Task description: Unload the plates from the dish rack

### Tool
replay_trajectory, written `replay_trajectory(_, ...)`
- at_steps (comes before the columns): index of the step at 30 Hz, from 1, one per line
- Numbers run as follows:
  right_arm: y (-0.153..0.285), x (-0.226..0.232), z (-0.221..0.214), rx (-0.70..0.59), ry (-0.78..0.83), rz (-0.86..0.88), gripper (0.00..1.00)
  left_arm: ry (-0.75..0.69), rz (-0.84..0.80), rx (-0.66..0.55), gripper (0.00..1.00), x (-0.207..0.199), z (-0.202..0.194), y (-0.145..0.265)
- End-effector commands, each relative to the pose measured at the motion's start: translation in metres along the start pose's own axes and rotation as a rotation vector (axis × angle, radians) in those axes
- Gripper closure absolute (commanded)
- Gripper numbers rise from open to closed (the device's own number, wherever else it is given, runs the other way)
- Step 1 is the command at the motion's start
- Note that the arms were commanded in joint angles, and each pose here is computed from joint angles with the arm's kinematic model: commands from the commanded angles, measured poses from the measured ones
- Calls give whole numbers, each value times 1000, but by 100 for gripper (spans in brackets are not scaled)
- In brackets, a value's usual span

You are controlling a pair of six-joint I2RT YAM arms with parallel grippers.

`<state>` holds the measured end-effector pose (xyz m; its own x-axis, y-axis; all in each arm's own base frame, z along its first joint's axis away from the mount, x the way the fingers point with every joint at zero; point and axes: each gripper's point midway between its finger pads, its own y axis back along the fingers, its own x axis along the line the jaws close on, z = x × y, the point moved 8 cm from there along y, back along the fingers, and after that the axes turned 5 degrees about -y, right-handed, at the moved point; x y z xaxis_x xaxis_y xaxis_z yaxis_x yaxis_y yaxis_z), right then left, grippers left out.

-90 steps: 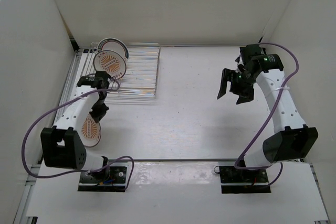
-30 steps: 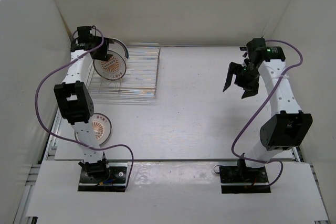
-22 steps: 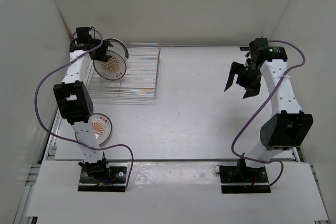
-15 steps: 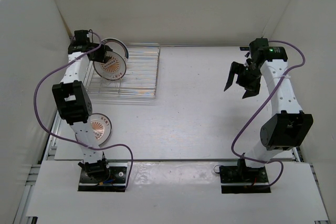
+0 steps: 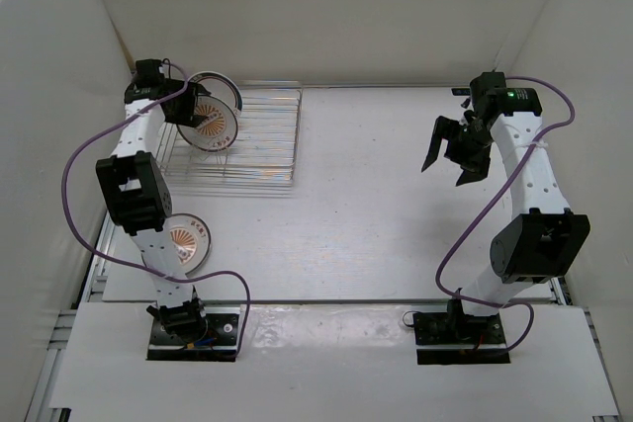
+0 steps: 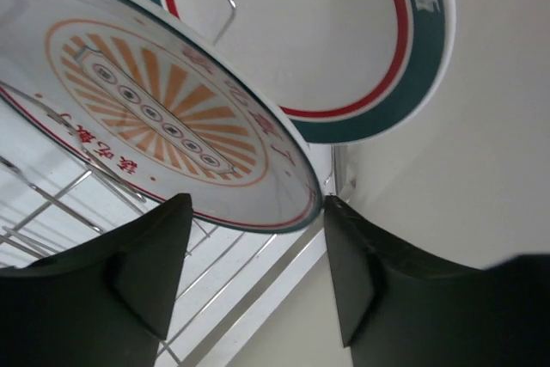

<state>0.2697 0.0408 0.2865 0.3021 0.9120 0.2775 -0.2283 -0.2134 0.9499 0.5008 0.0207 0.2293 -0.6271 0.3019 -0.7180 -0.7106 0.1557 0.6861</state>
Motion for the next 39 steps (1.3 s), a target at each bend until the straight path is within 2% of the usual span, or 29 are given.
replay_trajectory(1,16,-12,-38,223,-62,-75,10,13,15,-44,26,-4,10,11)
replay_trajectory(9,15,-12,-36,228,-66,-71,10,51,41,-27,24,3,13,1)
replay_trajectory(12,13,-11,-36,232,-65,-66,10,59,51,-13,29,6,12,-2)
replay_trajectory(16,12,-11,-35,237,-70,-65,10,66,62,3,48,13,10,-4)
replay_trajectory(22,12,-11,-35,242,-74,-59,10,83,54,5,68,18,13,4)
replay_trajectory(25,10,-10,-33,247,-74,-58,10,111,42,9,73,21,12,11)
replay_trajectory(29,10,-10,-33,248,-76,-52,10,156,7,14,86,16,14,28)
replay_trajectory(37,10,-10,-34,253,-79,-41,10,199,-66,42,100,0,9,55)
replay_trajectory(39,10,-9,-35,254,-75,-41,10,187,-120,23,100,-12,12,66)
